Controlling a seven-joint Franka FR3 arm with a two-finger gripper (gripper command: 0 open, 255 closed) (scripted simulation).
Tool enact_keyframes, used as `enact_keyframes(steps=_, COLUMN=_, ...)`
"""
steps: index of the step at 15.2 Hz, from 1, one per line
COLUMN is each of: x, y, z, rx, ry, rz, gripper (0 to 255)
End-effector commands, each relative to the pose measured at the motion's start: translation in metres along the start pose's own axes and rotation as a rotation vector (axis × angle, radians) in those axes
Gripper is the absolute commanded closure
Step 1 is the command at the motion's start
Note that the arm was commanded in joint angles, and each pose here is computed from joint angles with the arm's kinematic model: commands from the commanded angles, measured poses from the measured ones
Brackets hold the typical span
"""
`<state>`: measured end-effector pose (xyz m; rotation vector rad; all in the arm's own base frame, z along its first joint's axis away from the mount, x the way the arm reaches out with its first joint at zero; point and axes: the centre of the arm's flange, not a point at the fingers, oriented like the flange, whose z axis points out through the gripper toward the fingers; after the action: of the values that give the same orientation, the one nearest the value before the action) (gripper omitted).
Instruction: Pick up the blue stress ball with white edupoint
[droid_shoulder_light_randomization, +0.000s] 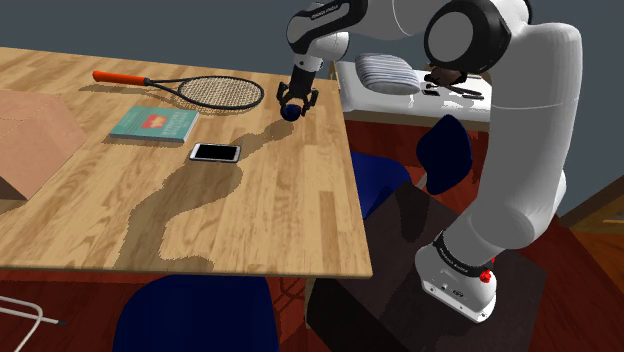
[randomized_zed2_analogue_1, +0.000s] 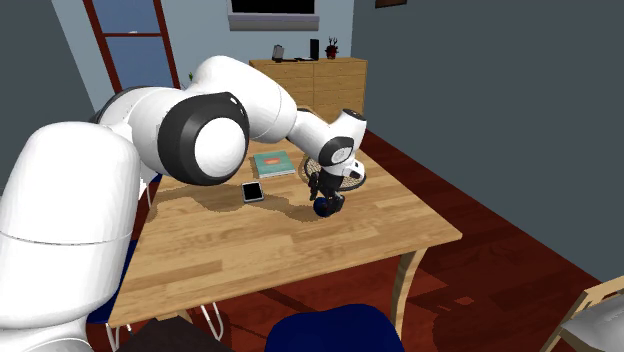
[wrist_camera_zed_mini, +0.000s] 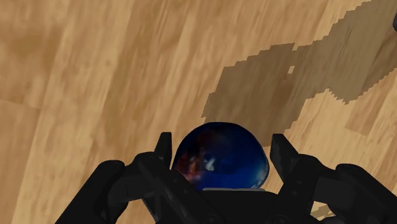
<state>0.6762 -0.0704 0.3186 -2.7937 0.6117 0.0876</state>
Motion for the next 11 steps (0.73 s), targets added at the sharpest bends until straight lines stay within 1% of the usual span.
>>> enact_keyframes(steps=1, x=0.0, y=0.0, z=0.002, rx=0.0, ry=-0.001, rz=0.0, gripper=255)
enact_keyframes(steps=9, x=0.0, y=0.0, z=0.002, rx=0.0, ry=-0.001, rz=0.0, gripper=255)
enact_keyframes(steps=11, x=-0.001, y=-0.002, z=-0.008, rx=0.0, ry=-0.001, rz=0.0, gripper=255)
